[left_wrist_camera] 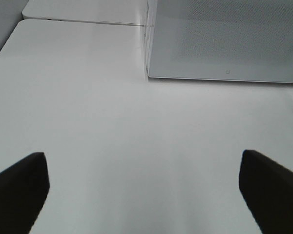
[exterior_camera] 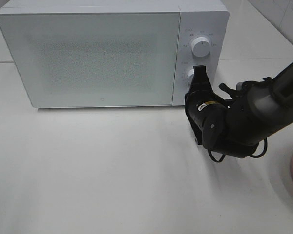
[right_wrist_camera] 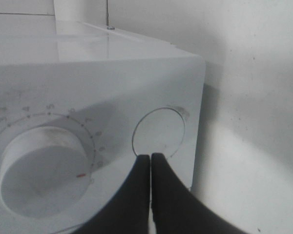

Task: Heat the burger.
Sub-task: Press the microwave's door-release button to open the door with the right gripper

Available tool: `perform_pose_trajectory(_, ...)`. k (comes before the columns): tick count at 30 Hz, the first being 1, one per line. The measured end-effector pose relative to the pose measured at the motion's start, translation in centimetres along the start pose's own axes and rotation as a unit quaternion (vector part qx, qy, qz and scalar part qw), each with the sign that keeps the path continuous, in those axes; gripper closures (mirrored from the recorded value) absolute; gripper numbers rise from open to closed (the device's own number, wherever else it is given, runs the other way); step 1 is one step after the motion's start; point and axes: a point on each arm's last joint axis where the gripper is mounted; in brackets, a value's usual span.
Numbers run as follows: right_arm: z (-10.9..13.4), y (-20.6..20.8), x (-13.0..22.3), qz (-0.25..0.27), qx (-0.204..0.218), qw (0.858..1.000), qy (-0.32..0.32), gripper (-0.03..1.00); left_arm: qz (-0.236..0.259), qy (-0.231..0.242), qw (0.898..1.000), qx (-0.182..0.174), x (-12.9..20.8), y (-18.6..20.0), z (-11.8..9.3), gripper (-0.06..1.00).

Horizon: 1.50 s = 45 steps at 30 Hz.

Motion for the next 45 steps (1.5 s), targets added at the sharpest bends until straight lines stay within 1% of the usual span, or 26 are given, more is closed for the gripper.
perform_pose_trajectory(6, 0.2, -0.6, -0.1, 0.000, -0.002, 1.000, 0.002, 0.94, 0.000, 0.000, 1.000, 0.000, 0.0, 0.0, 0.0, -0.03)
perform_pose_trajectory(14, -0.8, -1.4, 0.2, -0.001, 0.010, 1.000, 0.001, 0.94, 0.000, 0.000, 1.000, 0.000, 0.0, 0.0, 0.0, -0.03)
perform_pose_trajectory(31, -0.1, -2.4, -0.2, -0.020, -0.009, 1.000, 0.002, 0.94, 0.000, 0.000, 1.000, 0.000, 0.0, 0.0, 0.0, -0.03)
perform_pose_trajectory(45, 0.3, -3.1, 0.3, -0.034, -0.009, 0.999, -0.019, 0.94, 0.000, 0.000, 1.000, 0.000, 0.0, 0.0, 0.0, -0.03)
Point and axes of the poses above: a point on each arm's last joint axis where the gripper is mounted, y pointing back along that axis away from the gripper, z along the wrist's bending axis when the last joint is at zero, x = y × z
